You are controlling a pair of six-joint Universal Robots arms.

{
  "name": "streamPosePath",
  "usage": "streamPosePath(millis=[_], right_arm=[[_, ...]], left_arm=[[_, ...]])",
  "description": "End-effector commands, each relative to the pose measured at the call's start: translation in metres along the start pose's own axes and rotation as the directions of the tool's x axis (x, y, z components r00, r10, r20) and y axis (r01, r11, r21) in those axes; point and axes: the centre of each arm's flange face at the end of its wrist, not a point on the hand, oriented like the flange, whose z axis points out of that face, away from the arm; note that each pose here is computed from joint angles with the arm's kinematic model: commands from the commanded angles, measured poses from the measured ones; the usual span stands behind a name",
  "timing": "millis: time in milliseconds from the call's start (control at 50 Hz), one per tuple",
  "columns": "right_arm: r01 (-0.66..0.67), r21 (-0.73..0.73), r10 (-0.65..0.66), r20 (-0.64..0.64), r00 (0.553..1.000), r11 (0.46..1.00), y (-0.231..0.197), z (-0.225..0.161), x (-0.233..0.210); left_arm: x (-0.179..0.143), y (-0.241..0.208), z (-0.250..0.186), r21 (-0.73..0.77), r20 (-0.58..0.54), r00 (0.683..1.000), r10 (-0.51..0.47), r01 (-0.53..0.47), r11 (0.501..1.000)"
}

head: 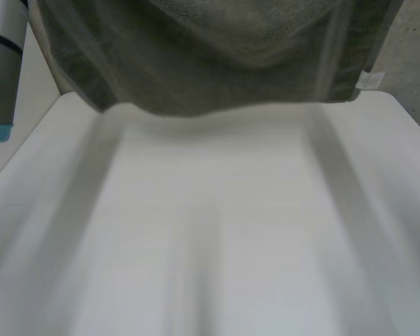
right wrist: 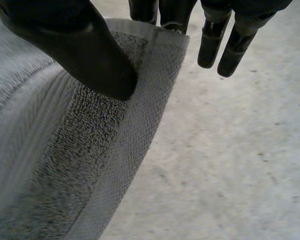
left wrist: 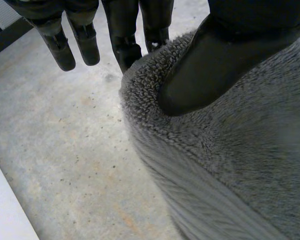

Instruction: Fold the towel.

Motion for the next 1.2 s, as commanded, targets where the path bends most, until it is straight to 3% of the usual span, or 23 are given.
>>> streamPosePath(millis=[20,100,220,340,560,660,820,940,1040,1080,1140,1200], right_arm=[[-0.071,-0.182,0.108,0.203,0.973,0.981,0.038,-0.062,-0.042],[-0.033,-0.334,0.125,0.256,0.959,0.942,0.082,-0.107,-0.05],[0.02,-0.422,0.133,0.329,0.935,0.906,0.112,-0.155,-0.055],[-0.007,-0.464,0.195,0.359,0.913,0.886,0.116,-0.176,-0.062],[-0.024,-0.448,0.207,0.363,0.909,0.894,0.08,-0.193,-0.037],[-0.098,-0.484,0.317,0.396,0.862,0.87,0.065,-0.203,-0.032],[-0.109,-0.493,0.328,0.385,0.863,0.863,0.078,-0.196,-0.015],[-0.119,-0.574,0.39,0.377,0.84,0.81,0.116,-0.18,-0.032],[-0.018,-0.64,0.351,0.397,0.848,0.768,0.151,-0.164,-0.057],[0.059,-0.683,0.32,0.415,0.852,0.728,0.175,-0.162,-0.065],[0.094,-0.722,0.316,0.412,0.855,0.685,0.195,-0.158,-0.068],[0.091,-0.729,0.321,0.406,0.856,0.678,0.2,-0.154,-0.073]], left_arm=[[0.032,0.037,-0.07,-0.222,-0.166,0.984,-0.069,0.031,0.974],[0.054,0.059,-0.134,-0.4,-0.285,0.944,-0.167,0.041,0.915],[0.07,0.069,-0.187,-0.551,-0.329,0.904,-0.272,0.05,0.833],[0.072,0.069,-0.201,-0.606,-0.33,0.893,-0.305,0.047,0.794],[0.053,0.021,-0.205,-0.667,-0.317,0.883,-0.345,0.051,0.743],[0.049,-0.001,-0.213,-0.695,-0.32,0.871,-0.373,0.052,0.717],[0.047,0.0,-0.215,-0.728,-0.315,0.865,-0.391,0.044,0.684],[0.058,0.044,-0.198,-0.77,-0.306,0.856,-0.416,0.034,0.637],[0.067,0.083,-0.183,-0.795,-0.301,0.85,-0.432,0.027,0.606],[0.075,0.114,-0.174,-0.81,-0.296,0.846,-0.443,0.023,0.585],[0.079,0.127,-0.169,-0.814,-0.295,0.845,-0.446,0.022,0.581],[0.086,0.154,-0.161,-0.817,-0.299,0.85,-0.433,0.007,0.577]])
